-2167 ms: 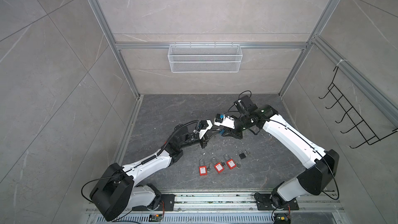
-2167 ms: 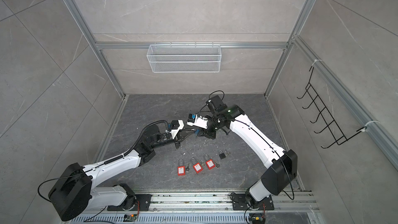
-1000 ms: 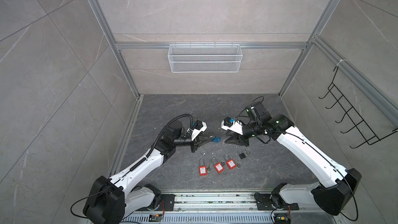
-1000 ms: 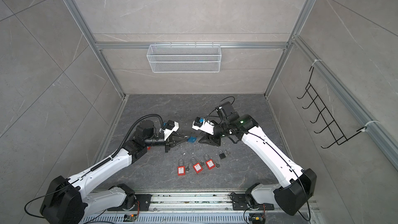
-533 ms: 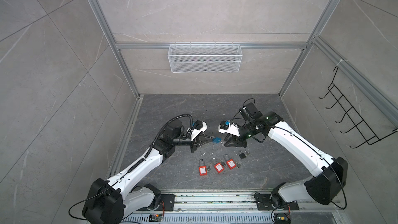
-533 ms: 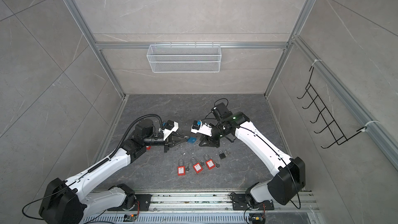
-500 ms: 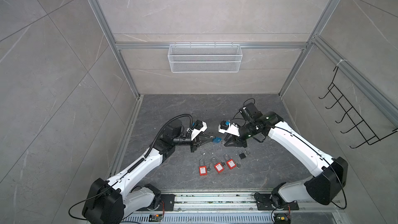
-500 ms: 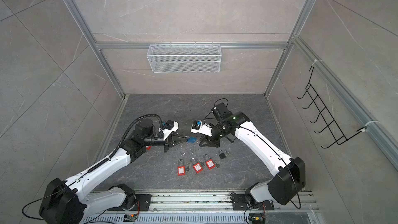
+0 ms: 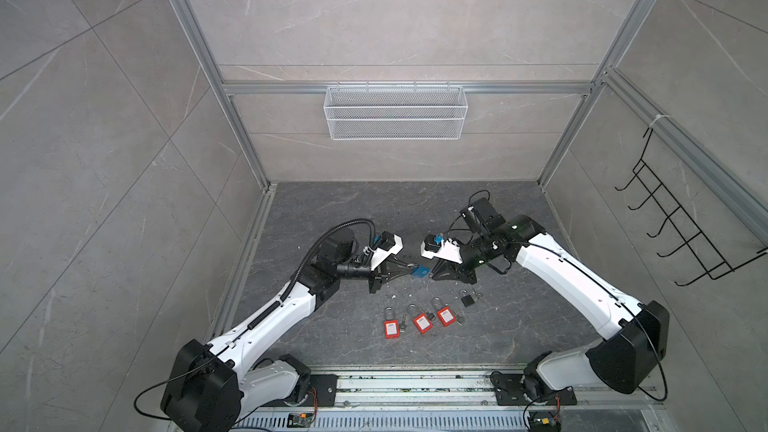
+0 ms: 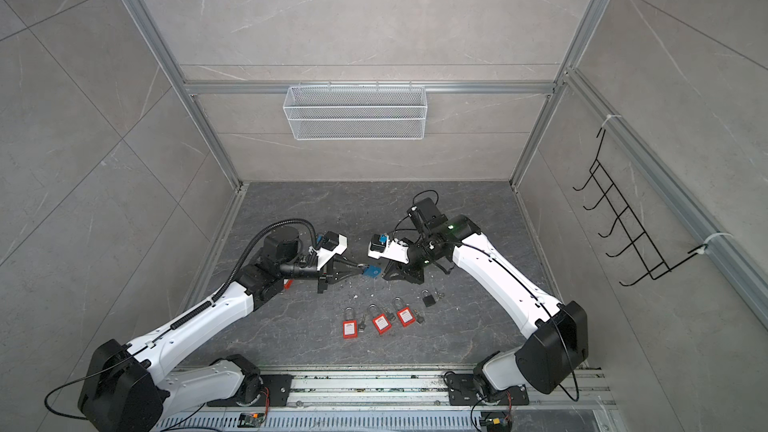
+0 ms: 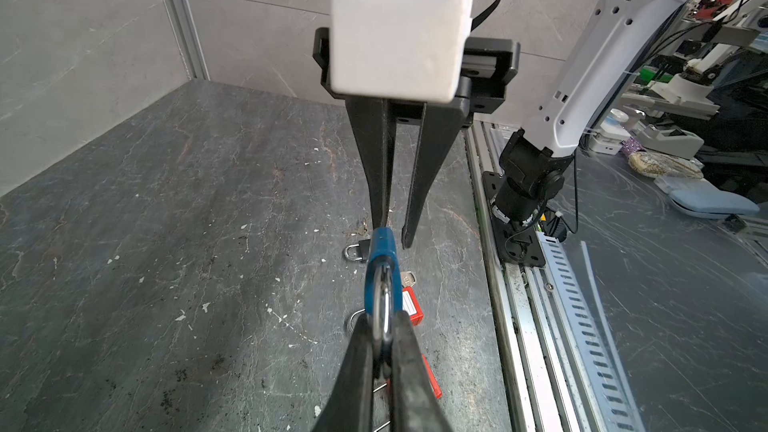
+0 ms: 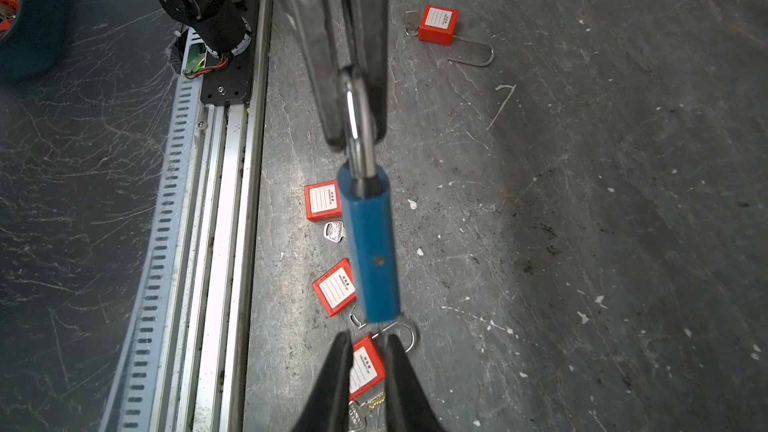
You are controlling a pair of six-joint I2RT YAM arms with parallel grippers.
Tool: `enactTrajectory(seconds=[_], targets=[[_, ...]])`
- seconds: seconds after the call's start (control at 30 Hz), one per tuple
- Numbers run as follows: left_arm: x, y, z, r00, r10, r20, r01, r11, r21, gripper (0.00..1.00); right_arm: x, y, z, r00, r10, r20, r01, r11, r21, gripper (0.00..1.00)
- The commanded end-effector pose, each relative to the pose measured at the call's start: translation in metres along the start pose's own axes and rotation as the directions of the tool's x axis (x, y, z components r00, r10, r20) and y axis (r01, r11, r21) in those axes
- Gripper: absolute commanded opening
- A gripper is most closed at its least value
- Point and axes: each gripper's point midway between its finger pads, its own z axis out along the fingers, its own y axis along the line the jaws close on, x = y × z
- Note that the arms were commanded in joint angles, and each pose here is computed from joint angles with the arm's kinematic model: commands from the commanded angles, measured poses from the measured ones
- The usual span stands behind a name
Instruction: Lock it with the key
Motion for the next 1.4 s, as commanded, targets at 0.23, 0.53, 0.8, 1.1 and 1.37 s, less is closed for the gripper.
enactTrajectory(seconds=[0.23,0.53,0.8,1.1,1.37], targets=[[-0.026,-0.01,-0.001,0.994,0.1,0.041,-0.102,0.993,0.052,0.0,-0.003,0.0,0.001,1.0,-0.025,0.003,0.026,0.999,-0.031,0.07],[-0.026,-0.008,0.001,0.994,0.1,0.039,-0.102,0.993,0.057,0.0,-0.005,0.003,0.002,0.999,-0.029,0.024,0.03,0.998,-0.047,0.11],[-0.028,-0.008,0.002,0.994,0.1,0.041,-0.102,0.992,0.067,0.0,-0.008,0.002,0.0,0.998,-0.052,0.043,0.053,0.998,-0.025,0.12],[-0.029,-0.008,0.002,0.994,0.107,0.037,-0.11,0.992,0.057,0.0,0.001,0.007,0.003,0.999,-0.052,0.014,0.053,0.998,-0.045,0.0],[-0.034,-0.007,-0.001,0.991,0.13,0.032,-0.132,0.99,0.043,0.0,0.025,0.006,0.007,0.996,-0.055,-0.071,0.054,0.998,-0.016,0.0]])
